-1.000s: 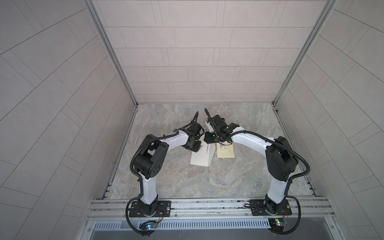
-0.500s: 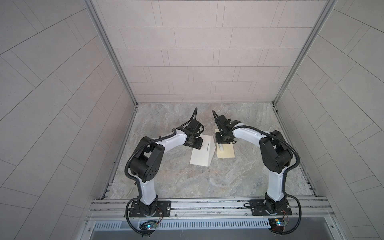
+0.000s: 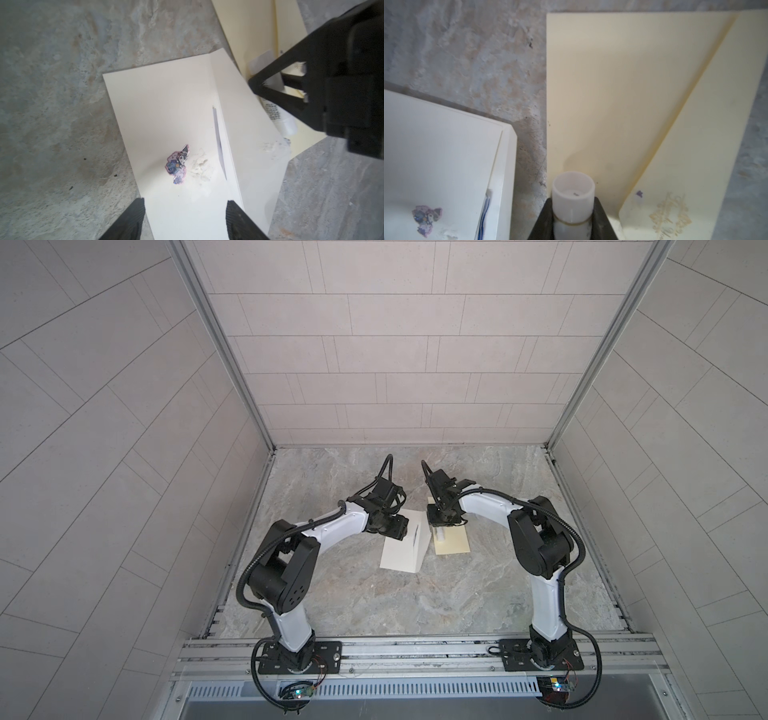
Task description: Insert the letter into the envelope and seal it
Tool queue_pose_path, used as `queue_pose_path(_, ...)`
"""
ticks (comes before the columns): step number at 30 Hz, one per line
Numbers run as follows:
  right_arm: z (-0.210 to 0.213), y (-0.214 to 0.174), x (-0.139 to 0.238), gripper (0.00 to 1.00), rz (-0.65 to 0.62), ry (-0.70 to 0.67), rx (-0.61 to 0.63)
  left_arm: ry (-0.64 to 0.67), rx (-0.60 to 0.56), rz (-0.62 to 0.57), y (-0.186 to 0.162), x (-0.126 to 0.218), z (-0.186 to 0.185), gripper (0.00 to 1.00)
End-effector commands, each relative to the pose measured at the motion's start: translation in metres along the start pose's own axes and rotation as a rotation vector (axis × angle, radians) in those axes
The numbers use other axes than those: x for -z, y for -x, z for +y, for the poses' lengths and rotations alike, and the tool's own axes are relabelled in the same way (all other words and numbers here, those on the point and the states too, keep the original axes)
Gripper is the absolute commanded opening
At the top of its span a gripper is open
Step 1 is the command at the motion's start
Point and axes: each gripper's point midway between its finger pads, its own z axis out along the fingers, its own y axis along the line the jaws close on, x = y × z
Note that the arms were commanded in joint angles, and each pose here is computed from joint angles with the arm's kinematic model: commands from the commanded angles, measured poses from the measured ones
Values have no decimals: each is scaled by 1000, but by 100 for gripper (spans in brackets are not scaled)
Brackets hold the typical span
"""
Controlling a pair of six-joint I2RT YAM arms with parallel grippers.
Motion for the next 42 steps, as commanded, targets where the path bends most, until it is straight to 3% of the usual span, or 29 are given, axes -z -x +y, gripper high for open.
queue_pose_path(1, 12, 13, 39, 10, -84, 113, -57, -99, -62, -74, 15, 17, -22, 69)
queue_pose_path(8, 52, 27, 102, 10, -248, 455, -165, -257, -79, -136, 35, 28, -59, 78)
queue_pose_path(13, 70, 21, 120, 8, -262, 613, -175, -346, -65, -196, 52, 32, -75, 83)
queue_pose_path(19, 71, 13, 128, 6, -262, 638, -150, -470, -77, -233, 60, 41, -95, 83)
queue_pose_path(29, 78, 17, 143, 4, -298, 736, -194, -389, -24, -202, 60, 16, -79, 73)
queue_pose_path(33, 82, 19, 148, 4, -298, 762, -204, -377, -19, -225, 64, 17, -77, 58)
queue_pose_path(34, 82, 18, 148, 4, -296, 762, -206, -380, -20, -231, 65, 18, -78, 44)
queue_pose_path(37, 81, 18, 149, 4, -301, 757, -208, -388, -33, -247, 67, 23, -80, 18)
queue_pose_path(42, 73, 20, 152, 8, -316, 746, -226, -354, -51, -250, 63, 24, -74, 0)
